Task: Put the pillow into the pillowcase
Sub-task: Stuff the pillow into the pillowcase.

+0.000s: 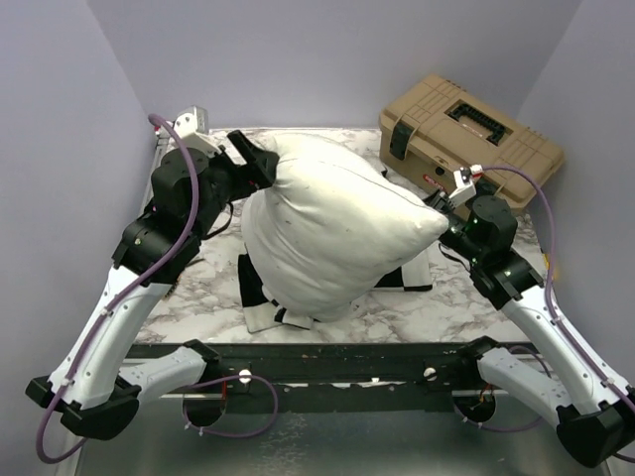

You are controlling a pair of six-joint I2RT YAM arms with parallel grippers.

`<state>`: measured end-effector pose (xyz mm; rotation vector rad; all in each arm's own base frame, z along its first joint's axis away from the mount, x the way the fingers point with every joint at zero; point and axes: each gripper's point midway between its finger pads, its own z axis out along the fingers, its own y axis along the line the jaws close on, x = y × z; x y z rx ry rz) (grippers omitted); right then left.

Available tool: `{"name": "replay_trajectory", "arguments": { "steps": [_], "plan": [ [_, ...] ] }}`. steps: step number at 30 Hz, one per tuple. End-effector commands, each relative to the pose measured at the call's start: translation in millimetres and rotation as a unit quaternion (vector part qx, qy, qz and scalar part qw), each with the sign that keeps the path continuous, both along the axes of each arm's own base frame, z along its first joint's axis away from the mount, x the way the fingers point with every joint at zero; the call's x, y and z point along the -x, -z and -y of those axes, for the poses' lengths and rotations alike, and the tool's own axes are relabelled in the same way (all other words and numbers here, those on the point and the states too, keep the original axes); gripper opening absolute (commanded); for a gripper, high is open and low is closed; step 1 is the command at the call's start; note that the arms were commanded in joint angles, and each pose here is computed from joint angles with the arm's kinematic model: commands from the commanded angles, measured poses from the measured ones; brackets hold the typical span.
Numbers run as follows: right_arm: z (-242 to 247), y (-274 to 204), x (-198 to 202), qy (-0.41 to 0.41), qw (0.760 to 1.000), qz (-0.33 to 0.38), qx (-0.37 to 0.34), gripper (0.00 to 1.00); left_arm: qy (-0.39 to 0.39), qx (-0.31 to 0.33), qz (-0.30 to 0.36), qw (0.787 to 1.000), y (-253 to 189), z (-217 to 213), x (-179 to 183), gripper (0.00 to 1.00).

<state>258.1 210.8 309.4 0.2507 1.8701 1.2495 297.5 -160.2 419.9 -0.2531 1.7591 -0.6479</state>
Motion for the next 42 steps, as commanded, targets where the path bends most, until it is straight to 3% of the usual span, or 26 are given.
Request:
{"name": "replay_trajectory", "arguments": {
  "steps": [1, 8, 14, 21, 26, 34, 38, 39, 42],
  "plan": [
    [43.4, 14.2, -18.8, 0.127, 0.992, -0.028, 0.009, 0.00, -0.065, -0.146, -0.123, 0.979, 80.8, -50.7, 18.8, 0.85],
    [83.7, -40.9, -26.3, 0.222, 0.974, 0.034, 0.032, 0.00, -0.099, -0.178, -0.105, 0.973, 57.7, -69.0, 15.3, 0.88],
    [108.9, -72.2, -37.3, 0.278, 0.954, 0.064, 0.096, 0.00, -0.139, -0.193, -0.073, 0.969, 38.2, -84.5, 9.2, 0.94],
    [130.0, -74.6, -54.0, 0.326, 0.931, 0.061, 0.154, 0.00, -0.094, -0.217, -0.165, 0.958, 116.9, -71.5, 13.5, 0.95],
    [146.3, -68.8, -61.2, 0.350, 0.917, 0.049, 0.185, 0.00, 0.005, -0.131, -0.280, 0.951, 225.6, -30.6, 43.7, 0.95],
    [166.5, -56.3, -48.8, 0.372, 0.905, 0.035, 0.205, 0.00, 0.008, -0.017, -0.343, 0.939, 319.6, -32.8, 65.2, 0.95],
    [176.0, -55.3, -44.1, 0.382, 0.896, 0.034, 0.222, 0.00, 0.022, 0.032, -0.333, 0.942, 342.3, -30.8, 54.1, 0.95],
    [176.6, -56.1, -43.7, 0.380, 0.896, 0.035, 0.227, 0.00, 0.055, 0.090, -0.292, 0.950, 351.9, -16.4, 35.8, 0.95],
    [175.1, -57.6, -44.0, 0.376, 0.898, 0.038, 0.224, 0.00, 0.094, 0.129, -0.286, 0.945, 358.2, 2.0, 26.3, 0.95]
  ]
}}
